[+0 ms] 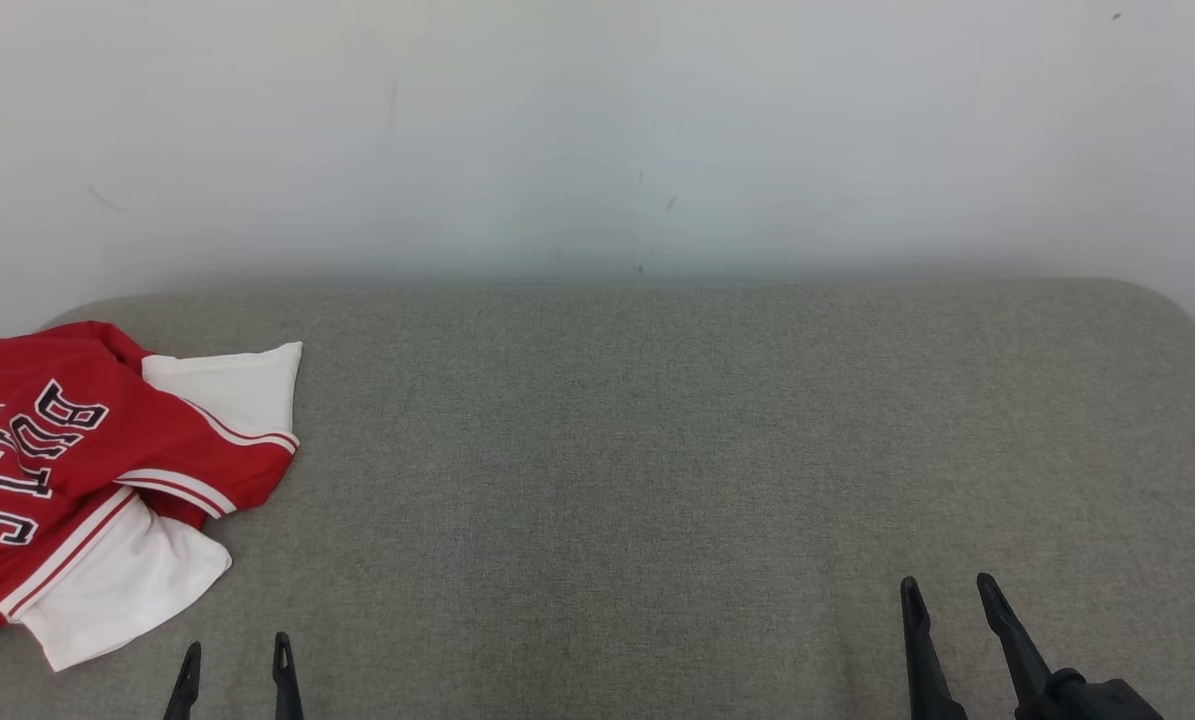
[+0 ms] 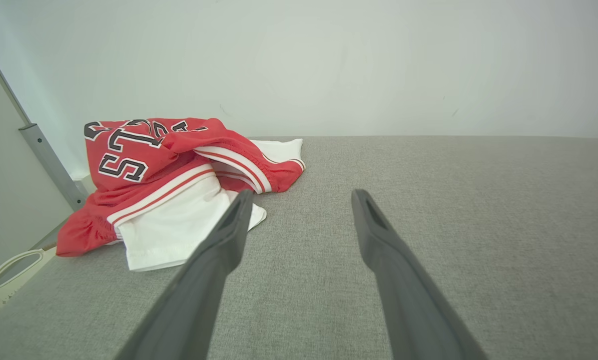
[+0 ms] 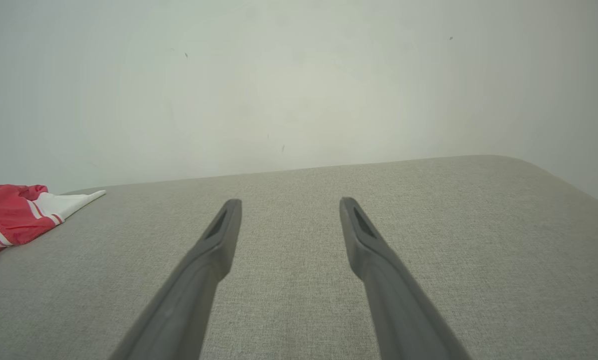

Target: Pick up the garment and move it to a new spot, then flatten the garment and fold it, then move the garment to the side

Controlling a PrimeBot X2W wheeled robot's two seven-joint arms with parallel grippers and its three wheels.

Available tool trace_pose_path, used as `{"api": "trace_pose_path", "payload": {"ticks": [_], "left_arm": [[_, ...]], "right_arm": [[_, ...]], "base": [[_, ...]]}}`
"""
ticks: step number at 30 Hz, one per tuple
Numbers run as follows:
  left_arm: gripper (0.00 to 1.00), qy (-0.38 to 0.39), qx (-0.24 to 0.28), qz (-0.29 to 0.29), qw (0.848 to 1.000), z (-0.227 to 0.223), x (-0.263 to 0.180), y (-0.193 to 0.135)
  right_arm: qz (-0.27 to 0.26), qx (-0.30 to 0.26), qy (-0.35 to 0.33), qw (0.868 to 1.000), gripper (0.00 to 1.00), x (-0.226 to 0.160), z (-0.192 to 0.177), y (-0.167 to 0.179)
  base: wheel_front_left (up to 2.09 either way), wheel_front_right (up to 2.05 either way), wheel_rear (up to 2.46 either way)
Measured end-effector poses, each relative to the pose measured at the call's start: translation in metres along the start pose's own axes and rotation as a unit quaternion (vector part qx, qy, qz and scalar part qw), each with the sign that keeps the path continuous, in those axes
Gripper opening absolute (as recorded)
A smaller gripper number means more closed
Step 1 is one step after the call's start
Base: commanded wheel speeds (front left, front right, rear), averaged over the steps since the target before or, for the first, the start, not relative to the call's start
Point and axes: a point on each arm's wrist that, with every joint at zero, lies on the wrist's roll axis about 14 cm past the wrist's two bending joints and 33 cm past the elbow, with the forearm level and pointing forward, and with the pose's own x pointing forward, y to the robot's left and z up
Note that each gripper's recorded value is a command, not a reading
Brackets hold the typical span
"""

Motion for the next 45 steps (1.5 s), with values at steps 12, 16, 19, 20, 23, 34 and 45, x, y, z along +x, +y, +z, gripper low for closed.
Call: {"api": "trace_pose_path", "payload": {"ticks": [12,16,19,20,23,34,45], "left_arm": [[1.00,-0.002,-0.002,0.001,1.000,0.002,0.001,-0.001],[1.00,-0.002,-0.003,0.002,1.000,0.001,0.001,-0.001],[1.00,-0.003,-0.003,0.005,1.000,0.002,0.001,0.000],[1.00,-0.003,-0.003,0.005,1.000,0.002,0.001,-0.001],[1.00,-0.003,-0.003,0.005,1.000,0.002,0.001,-0.001],[1.00,-0.004,-0.001,0.008,1.000,0.003,-0.003,0.001],[1.00,0.000,-0.002,0.054,0.999,-0.001,-0.021,0.030]], "right_arm": [[-0.003,0.000,0.001,1.000,1.00,-0.001,-0.001,-0.002],[-0.003,0.001,0.002,1.000,1.00,-0.001,-0.001,-0.002],[-0.003,0.001,0.003,1.000,1.00,-0.001,-0.002,-0.002],[-0.003,0.001,0.003,1.000,1.00,-0.001,-0.002,-0.002],[-0.002,0.001,0.004,1.000,1.00,-0.001,-0.002,-0.001],[0.002,0.005,0.005,1.000,1.00,0.000,-0.003,0.001],[0.041,0.010,0.019,0.999,1.00,0.009,-0.012,0.025]], "base": [[0.00,0.00,0.00],[0.00,0.00,0.00],[0.00,0.00,0.00],[0.00,0.00,0.00],[0.00,0.00,0.00],[0.00,0.00,0.00],[0.00,0.00,0.00]]}}
